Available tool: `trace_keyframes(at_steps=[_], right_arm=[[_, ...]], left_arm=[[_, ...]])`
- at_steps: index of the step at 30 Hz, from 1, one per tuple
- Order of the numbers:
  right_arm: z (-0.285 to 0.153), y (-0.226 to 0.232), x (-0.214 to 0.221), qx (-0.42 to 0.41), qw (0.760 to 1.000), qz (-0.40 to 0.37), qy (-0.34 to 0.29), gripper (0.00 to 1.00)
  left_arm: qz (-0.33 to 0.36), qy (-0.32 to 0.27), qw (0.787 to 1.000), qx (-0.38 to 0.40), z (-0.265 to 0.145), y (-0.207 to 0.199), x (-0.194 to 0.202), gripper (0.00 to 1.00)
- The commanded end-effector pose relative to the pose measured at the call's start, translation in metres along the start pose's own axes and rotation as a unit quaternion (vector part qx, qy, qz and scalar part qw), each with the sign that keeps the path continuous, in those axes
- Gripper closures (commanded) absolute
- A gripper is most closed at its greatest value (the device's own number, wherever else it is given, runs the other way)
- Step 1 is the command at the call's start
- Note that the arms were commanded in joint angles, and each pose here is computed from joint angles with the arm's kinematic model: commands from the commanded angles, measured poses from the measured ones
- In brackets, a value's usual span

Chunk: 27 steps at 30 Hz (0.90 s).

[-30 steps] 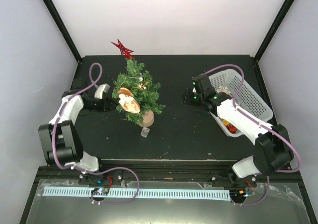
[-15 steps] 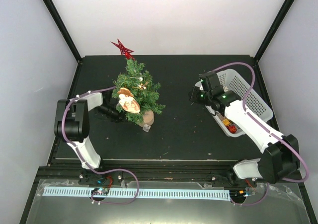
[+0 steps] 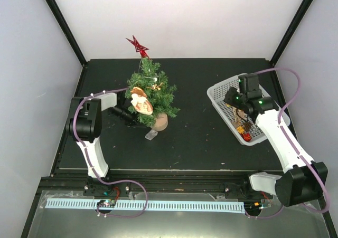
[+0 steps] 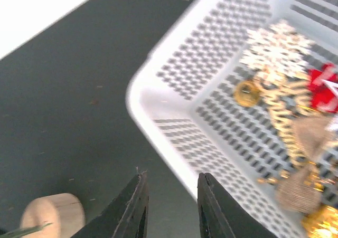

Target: Decorate the small christmas tree

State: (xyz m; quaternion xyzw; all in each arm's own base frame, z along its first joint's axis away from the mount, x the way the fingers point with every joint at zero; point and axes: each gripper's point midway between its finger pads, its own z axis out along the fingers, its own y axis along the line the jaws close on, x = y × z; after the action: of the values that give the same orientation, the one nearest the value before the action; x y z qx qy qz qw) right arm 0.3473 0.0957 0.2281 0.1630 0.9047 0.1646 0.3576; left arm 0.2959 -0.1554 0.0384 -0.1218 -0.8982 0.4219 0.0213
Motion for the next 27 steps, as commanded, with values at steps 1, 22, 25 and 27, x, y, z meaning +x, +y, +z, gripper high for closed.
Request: trace_keyframes(at_steps=[1, 22, 25, 27], right_arm=[[0.014, -0.056, 0.023, 0.067, 0.997, 0.024, 0.040, 0.72], [0.060, -0.103, 0.134, 0.051, 0.982, 0.081, 0.162, 0.77], [0.061, -0.085, 0.147, -0.004, 0.978, 0.107, 0.180, 0.77], [0.060, -0.068, 0.152, -0.035, 0.975, 0.113, 0.189, 0.77]], left_arm=[[0.032, -0.040, 0.999, 0.008, -0.009, -0.013, -0.034, 0.64], [0.067, -0.181, 0.980, -0.053, -0.122, -0.003, -0.039, 0.33], [0.076, -0.208, 0.973, -0.068, -0.146, -0.001, -0.037, 0.31], [0.086, -0.222, 0.968, -0.084, -0.157, -0.001, -0.035, 0.30]])
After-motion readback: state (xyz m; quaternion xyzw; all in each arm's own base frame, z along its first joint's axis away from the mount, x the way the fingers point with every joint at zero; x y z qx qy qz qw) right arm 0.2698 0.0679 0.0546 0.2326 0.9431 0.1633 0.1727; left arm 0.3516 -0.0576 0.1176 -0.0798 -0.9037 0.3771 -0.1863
